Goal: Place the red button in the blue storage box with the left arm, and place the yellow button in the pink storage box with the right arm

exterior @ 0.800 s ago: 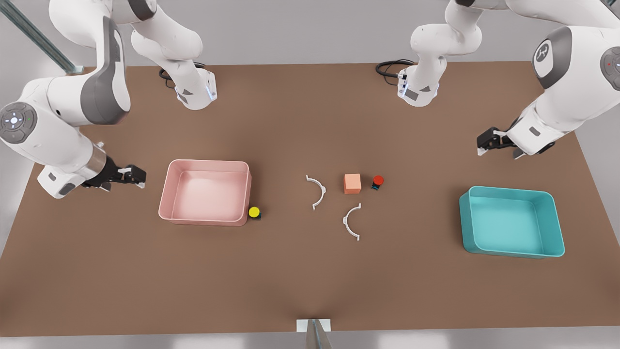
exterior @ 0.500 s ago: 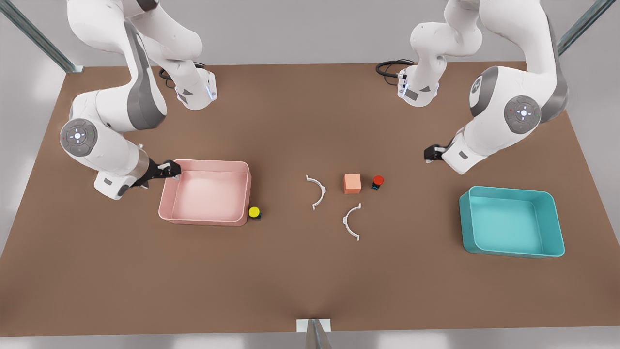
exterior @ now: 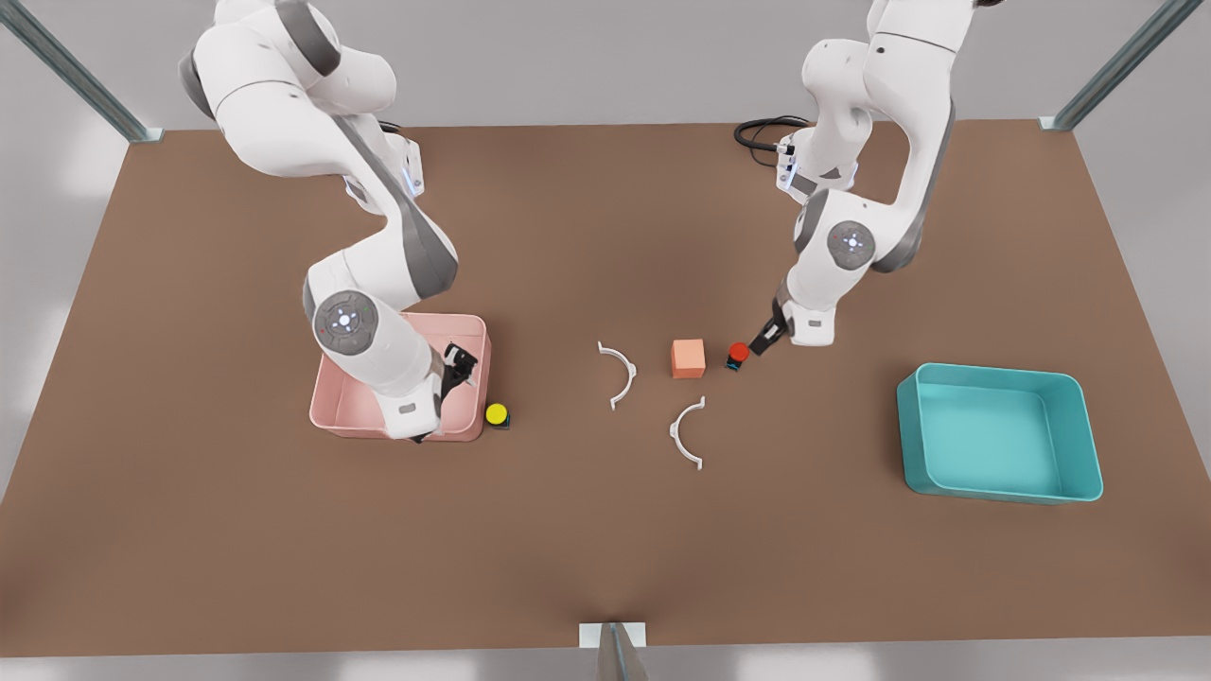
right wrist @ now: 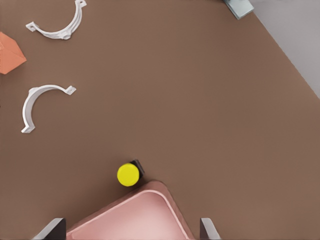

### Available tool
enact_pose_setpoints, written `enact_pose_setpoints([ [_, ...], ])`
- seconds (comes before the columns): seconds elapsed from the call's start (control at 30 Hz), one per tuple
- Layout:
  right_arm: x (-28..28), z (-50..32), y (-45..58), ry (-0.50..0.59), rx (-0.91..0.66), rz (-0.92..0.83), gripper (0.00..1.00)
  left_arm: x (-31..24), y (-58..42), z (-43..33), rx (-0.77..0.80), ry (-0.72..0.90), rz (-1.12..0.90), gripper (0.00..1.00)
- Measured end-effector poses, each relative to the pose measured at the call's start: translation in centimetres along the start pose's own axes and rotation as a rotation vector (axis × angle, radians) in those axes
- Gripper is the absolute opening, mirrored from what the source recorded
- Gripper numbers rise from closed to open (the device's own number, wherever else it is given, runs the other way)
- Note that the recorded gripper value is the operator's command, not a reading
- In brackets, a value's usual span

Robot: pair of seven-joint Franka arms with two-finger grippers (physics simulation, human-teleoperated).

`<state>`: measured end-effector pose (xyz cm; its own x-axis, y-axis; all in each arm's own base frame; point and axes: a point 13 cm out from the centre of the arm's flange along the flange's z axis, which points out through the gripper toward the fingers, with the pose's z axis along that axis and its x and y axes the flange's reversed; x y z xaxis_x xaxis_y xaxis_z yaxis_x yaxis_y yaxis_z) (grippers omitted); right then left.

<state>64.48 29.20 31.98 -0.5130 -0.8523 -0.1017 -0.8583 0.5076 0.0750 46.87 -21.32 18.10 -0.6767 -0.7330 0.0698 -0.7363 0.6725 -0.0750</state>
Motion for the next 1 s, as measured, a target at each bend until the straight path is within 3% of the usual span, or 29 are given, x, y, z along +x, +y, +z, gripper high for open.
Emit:
enact_pose_setpoints([
  [0.2, -3.7, 6.8, 2.8, 0.004, -0.108, -0.248, 1.00, 0.3, -0.6, 4.2, 0.014, -0.005, -0.263, 1.00],
  [0.5, -0.5, 13.8, 4.1, 0.088, -0.206, -0.527, 1.00, 2.6, -0.9, 9.4, -0.006, -0.001, -0.491, 1.00],
  [0.8, 2.2, 17.3, 4.4, 0.176, -0.215, -0.663, 1.00, 2.6, 0.3, 13.2, -0.050, -0.021, -0.610, 1.00],
  [0.87, 3.5, 17.8, 4.5, 0.194, -0.206, -0.664, 1.00, 2.6, 0.4, 13.6, -0.052, -0.023, -0.627, 0.94],
  [0.9, 4.4, 18.3, 4.0, 0.201, -0.198, -0.656, 1.00, 2.7, 0.4, 13.6, -0.052, -0.024, -0.634, 0.81],
  [1.0, 4.7, 19.5, 2.8, 0.185, -0.160, -0.641, 1.00, 2.9, 0.3, 13.6, -0.047, -0.026, -0.655, 0.77],
])
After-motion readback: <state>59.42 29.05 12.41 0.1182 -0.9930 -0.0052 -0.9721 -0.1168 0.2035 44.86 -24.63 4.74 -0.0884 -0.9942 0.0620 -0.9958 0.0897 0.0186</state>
